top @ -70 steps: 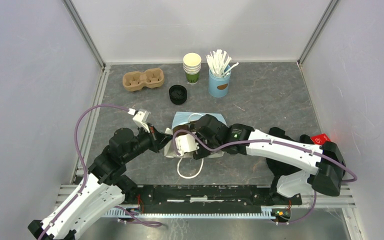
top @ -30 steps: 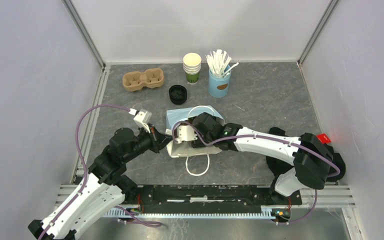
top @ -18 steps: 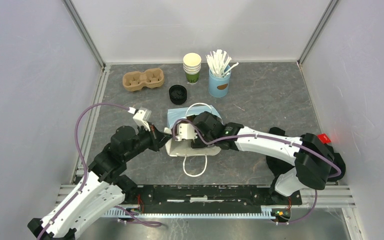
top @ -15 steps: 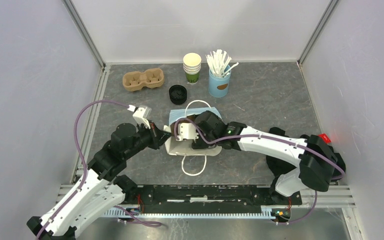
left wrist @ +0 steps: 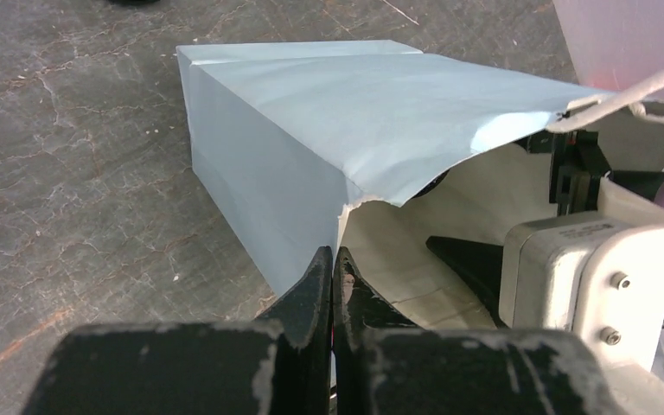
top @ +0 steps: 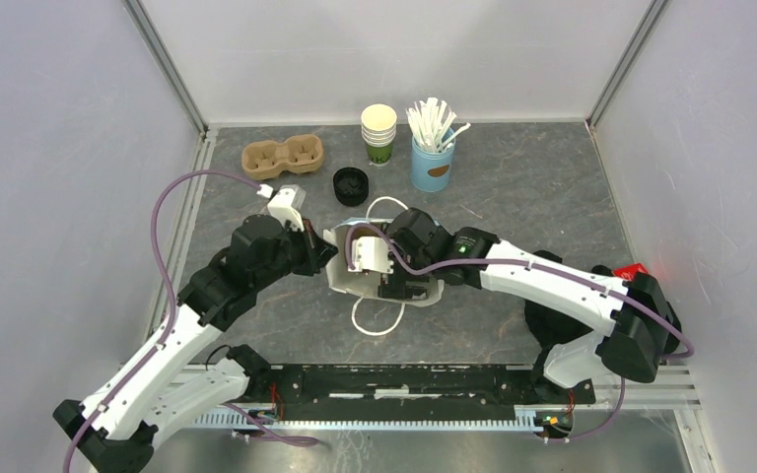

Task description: Pack the takeout coffee

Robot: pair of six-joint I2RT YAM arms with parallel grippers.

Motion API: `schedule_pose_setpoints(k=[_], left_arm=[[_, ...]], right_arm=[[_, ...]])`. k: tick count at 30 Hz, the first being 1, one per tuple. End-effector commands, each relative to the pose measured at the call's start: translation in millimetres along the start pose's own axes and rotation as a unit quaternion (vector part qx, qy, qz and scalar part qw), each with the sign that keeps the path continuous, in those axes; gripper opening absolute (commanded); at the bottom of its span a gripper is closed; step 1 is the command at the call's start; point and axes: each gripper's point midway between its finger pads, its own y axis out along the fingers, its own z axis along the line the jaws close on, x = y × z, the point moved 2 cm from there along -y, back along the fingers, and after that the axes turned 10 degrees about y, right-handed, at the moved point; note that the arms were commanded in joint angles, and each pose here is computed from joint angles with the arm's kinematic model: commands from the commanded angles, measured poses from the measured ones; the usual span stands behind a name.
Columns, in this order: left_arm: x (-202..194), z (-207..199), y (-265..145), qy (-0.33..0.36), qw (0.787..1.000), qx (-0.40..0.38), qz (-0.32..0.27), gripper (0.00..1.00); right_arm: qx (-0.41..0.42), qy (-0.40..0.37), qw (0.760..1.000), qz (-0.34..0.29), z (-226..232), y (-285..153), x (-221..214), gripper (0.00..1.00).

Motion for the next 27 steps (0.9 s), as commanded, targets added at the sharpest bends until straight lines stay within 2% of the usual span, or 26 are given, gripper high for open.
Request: schedule_pose_setpoints(k=[1, 5, 7, 10, 11, 16, 19, 22, 27], left_arm=[[14.9, -7.0, -4.2, -0.031, 1.000, 0.003, -0.002, 0.02], [19.0, -8.2, -3.6, -0.050, 0.999, 0.013, 0.010, 0.02], [24.2, -9.8, -4.2, -0.057, 0.998, 0.017, 0.011, 0.02], [32.1, -11.8, -4.4, -0.073, 0.997, 0.025, 0.015, 0.02], [34.6, -13.3, -4.2, -0.077, 0.997, 0.025, 0.015, 0.02], [43.5, -20.1, -2.7, -0.097, 0.995, 0.017, 0.013, 0.02], [43.6, -18.1, -2.2, -0.107, 0.994, 0.030, 0.020, 0.02], [42.8, -14.8, -3.1, -0.122, 0.991, 0.047, 0.027, 0.02], [38.2, -7.2, -7.6, -0.148, 0.985, 0.078, 0.032, 0.02]], right_arm=[[0.031, 0.028, 0.999, -0.016, 7.7, -17.2, 11.9, 0.98], [0.036, 0.049, 0.998, -0.031, 11.8, -27.1, 25.5, 0.97], [0.025, 0.068, 0.996, -0.043, 12.3, -31.2, 34.0, 0.91], [0.001, 0.100, 0.994, -0.051, 12.7, -34.4, 43.4, 0.76], [0.000, 0.109, 0.993, -0.053, 14.1, -33.9, 44.3, 0.68], [0.007, 0.117, 0.991, -0.057, 24.6, -28.2, 47.9, 0.54], [0.009, 0.128, 0.989, -0.069, 20.9, -38.4, 59.2, 0.37], [0.016, 0.136, 0.987, -0.088, 18.7, -54.9, 70.2, 0.37], [0.018, 0.150, 0.982, -0.116, 12.3, -84.7, 83.6, 0.51]])
